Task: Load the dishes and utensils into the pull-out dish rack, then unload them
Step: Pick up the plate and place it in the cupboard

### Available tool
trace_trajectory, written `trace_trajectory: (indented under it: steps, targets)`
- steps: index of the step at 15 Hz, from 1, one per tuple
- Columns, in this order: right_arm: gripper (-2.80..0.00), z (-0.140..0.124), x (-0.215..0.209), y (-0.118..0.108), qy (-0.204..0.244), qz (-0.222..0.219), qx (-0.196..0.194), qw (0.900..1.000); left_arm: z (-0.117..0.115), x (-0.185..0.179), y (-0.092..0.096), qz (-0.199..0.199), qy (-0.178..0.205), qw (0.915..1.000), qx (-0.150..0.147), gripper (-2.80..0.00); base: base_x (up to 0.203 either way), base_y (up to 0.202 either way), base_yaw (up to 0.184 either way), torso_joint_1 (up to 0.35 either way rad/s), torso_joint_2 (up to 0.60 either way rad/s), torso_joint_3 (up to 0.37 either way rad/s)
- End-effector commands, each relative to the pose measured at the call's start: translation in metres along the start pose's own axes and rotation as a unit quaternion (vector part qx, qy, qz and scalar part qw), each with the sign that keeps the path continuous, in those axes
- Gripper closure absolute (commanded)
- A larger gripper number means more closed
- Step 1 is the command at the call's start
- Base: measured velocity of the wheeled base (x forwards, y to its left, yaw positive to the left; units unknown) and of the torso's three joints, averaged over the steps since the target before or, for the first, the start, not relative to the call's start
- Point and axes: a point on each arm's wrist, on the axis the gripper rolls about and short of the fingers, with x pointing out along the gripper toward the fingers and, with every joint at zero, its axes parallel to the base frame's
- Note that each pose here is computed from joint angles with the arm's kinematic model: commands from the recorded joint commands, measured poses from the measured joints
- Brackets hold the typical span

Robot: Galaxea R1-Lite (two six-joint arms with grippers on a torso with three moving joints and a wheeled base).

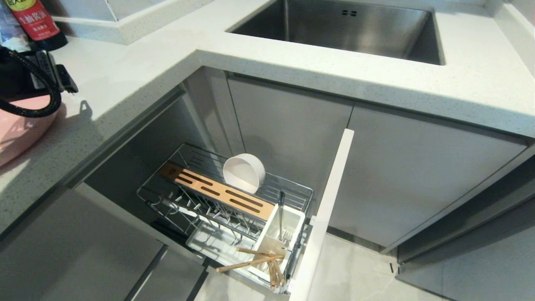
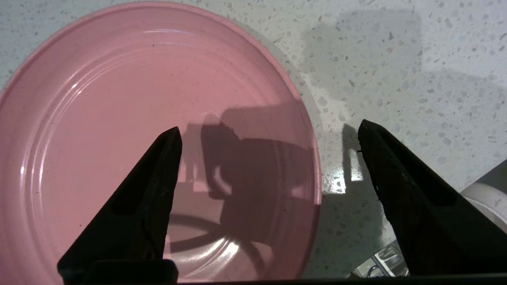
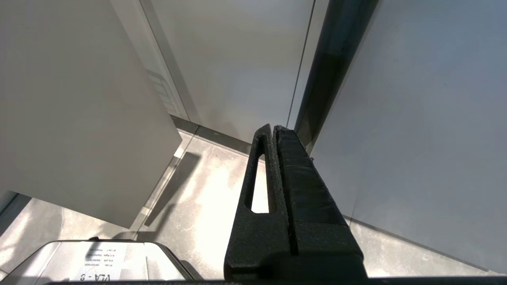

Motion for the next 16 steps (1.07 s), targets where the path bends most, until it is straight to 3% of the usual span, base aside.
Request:
trace_trajectory:
  steps: [1, 12, 13, 16]
  targets:
    - [0.00, 0.000, 0.000, 0.000, 0.000, 0.000, 0.000, 1.000, -0.001, 0.005, -0.004, 0.003, 0.007, 1.0000, 0.005, -2.80, 0.000, 0.000, 0.000, 0.000, 0.00, 0.000]
    - [0.00, 0.000, 0.000, 0.000, 0.000, 0.000, 0.000, 1.000, -0.002, 0.020, -0.012, 0.007, 0.021, 0.9997, 0.007, -2.80, 0.000, 0.000, 0.000, 0.000, 0.00, 0.000]
    - [0.00, 0.000, 0.000, 0.000, 0.000, 0.000, 0.000, 1.000, -0.002, 0.019, -0.011, 0.007, 0.023, 0.9997, 0.007, 0.00, 0.000, 0.000, 0.000, 0.000, 0.00, 0.000]
    - [0.00, 0.000, 0.000, 0.000, 0.001, 0.000, 0.000, 1.000, -0.001, 0.018, -0.011, 0.007, 0.021, 0.9998, -0.002, 0.00, 0.000, 0.000, 0.000, 0.000, 0.00, 0.000]
